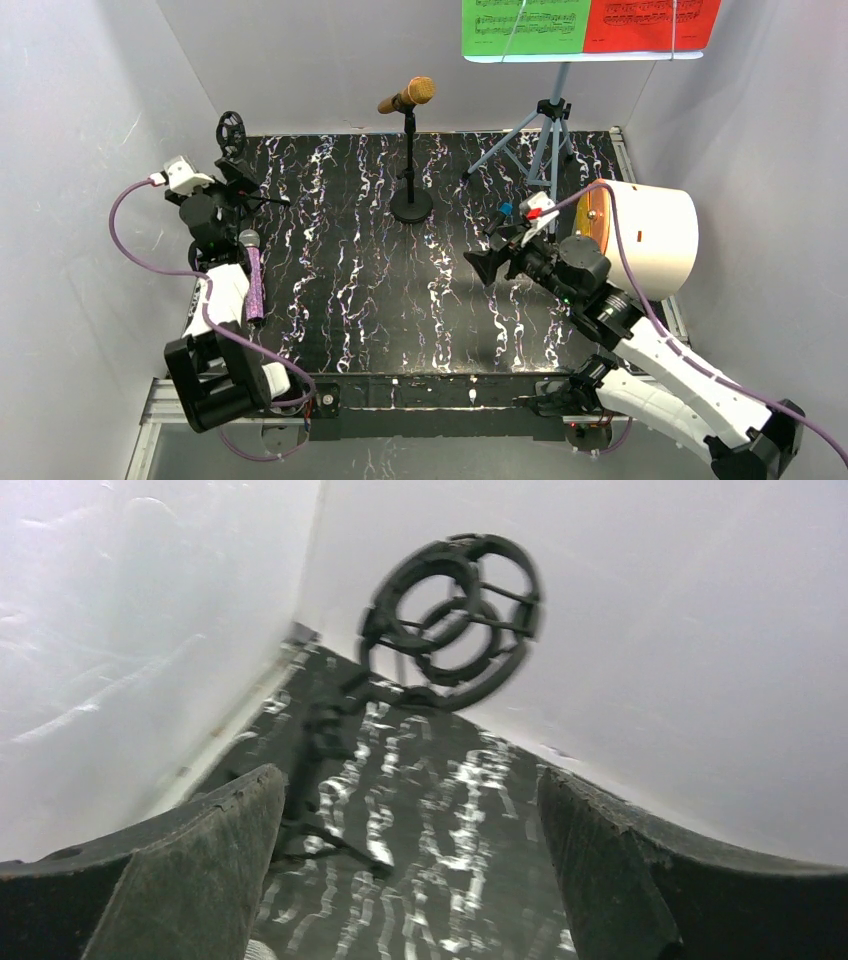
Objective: Pack up the instrument practice props
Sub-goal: Place the microphone stand at the center of the board, then move the microphone stand with the microphone to the center of the board.
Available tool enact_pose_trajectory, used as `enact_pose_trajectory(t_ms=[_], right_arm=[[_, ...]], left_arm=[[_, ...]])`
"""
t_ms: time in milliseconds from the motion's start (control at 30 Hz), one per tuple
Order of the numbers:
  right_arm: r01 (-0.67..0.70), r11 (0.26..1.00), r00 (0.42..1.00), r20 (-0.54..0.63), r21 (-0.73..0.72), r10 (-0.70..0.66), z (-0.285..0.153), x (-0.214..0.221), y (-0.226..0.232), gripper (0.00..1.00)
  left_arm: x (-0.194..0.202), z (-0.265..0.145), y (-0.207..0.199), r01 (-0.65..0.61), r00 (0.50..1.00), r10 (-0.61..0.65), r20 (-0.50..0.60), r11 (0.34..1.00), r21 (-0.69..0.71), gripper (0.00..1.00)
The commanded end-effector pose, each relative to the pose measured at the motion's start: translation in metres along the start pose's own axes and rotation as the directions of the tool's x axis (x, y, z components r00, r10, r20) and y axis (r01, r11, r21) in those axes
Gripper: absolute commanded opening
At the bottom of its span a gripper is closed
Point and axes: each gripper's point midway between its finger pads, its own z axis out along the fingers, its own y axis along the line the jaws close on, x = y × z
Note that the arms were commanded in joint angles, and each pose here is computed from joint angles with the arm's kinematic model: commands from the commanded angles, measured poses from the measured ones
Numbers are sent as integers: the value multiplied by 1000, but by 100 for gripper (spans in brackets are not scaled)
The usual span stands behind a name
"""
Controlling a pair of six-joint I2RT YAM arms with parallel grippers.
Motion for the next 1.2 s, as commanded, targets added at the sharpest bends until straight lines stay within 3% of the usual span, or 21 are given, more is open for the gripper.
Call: enact_pose_trajectory(t_ms=[0, 267, 500, 700, 833, 1033, 1167], right_arm=[[4, 1000, 996, 87, 11, -5, 24, -13, -4, 99], [20, 999, 999, 42, 51, -22, 73, -6, -14, 98], [27, 997, 996, 84, 67, -33, 120, -7, -23, 98], [14, 997, 982, 189, 82, -29, 163, -24, -38, 98], [23, 997, 966, 254, 73, -41, 196, -36, -45, 96], [41, 997, 945, 322, 62, -59, 240, -42, -56, 91], [54, 996, 938, 338, 72, -75, 270, -43, -64, 89]], left_arm=[[12, -26, -45, 168, 975, -143, -170, 976, 139, 98], [26, -76, -120, 75, 940, 41, -339, 944, 321, 98], [37, -136, -176, 143, 908, 69, -412, 875, 462, 98], [51, -185, -179, 150, 879, 123, -460, 844, 514, 98], [53, -209, -173, 86, 879, 212, -426, 809, 581, 98], [63, -219, -150, -33, 856, 318, -407, 820, 572, 98], [70, -223, -147, -49, 842, 344, -416, 816, 576, 99]])
